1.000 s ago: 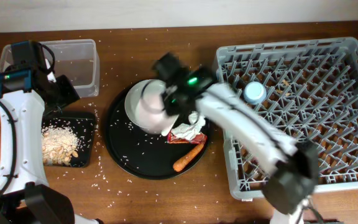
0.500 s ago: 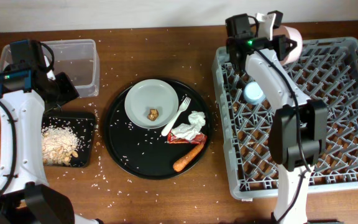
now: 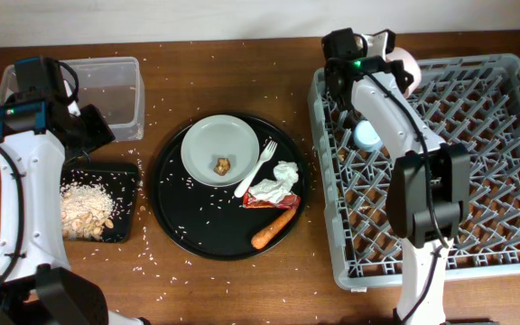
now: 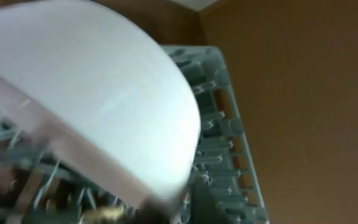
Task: Sort waste into correct bins and load items into the dishwasher rack
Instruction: 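Place the white bowl into the dish rack with the right gripper, then grasp the white plate with the left gripper and lift it, then tip the plate over the black tray to drop the food scrap, then set the white plate back on the round tray with left gripper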
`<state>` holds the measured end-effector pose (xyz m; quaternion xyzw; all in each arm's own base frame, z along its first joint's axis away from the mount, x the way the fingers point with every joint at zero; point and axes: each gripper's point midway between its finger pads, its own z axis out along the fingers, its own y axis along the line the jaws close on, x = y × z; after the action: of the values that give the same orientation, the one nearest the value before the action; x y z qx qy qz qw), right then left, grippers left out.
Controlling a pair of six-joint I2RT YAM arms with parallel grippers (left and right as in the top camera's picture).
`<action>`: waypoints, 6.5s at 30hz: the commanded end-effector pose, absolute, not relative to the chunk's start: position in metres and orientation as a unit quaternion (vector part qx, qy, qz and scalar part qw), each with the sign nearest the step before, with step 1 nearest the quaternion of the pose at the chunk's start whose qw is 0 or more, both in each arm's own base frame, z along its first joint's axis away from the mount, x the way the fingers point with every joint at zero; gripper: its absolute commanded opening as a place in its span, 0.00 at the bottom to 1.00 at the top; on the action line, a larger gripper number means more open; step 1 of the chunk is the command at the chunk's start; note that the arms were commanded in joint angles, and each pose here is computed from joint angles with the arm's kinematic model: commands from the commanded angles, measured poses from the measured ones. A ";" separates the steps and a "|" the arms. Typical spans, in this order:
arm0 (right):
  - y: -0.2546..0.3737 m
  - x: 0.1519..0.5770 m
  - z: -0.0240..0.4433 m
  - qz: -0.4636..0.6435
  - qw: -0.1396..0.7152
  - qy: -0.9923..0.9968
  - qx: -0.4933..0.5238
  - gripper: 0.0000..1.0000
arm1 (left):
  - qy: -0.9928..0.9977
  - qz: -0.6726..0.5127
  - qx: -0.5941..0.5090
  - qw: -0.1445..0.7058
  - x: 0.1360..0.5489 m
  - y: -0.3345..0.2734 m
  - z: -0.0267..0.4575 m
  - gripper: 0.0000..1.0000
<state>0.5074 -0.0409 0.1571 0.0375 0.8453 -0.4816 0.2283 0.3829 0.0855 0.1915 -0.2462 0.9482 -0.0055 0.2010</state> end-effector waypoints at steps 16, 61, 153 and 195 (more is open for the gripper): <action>0.120 0.475 0.237 -0.085 0.273 0.955 -0.072 0.98 | 0.969 -0.007 -0.118 0.215 0.398 0.039 0.194 0.69; 0.147 0.457 0.196 0.112 0.167 0.979 0.015 0.90 | 0.908 -0.023 0.411 0.084 0.386 -0.209 0.012 0.50; 0.134 0.445 0.189 0.076 0.145 0.986 0.007 0.89 | 0.806 -0.471 -0.126 0.335 0.292 0.104 0.232 0.00; 0.282 0.459 0.116 0.143 0.155 0.973 -0.093 0.82 | 0.947 -0.079 -0.095 0.298 0.458 0.010 0.257 0.78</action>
<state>0.4602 0.2635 0.1480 -0.0883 0.9693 0.1553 0.1691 0.4600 -0.0064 0.2557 -0.0711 0.9487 -0.0743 0.2991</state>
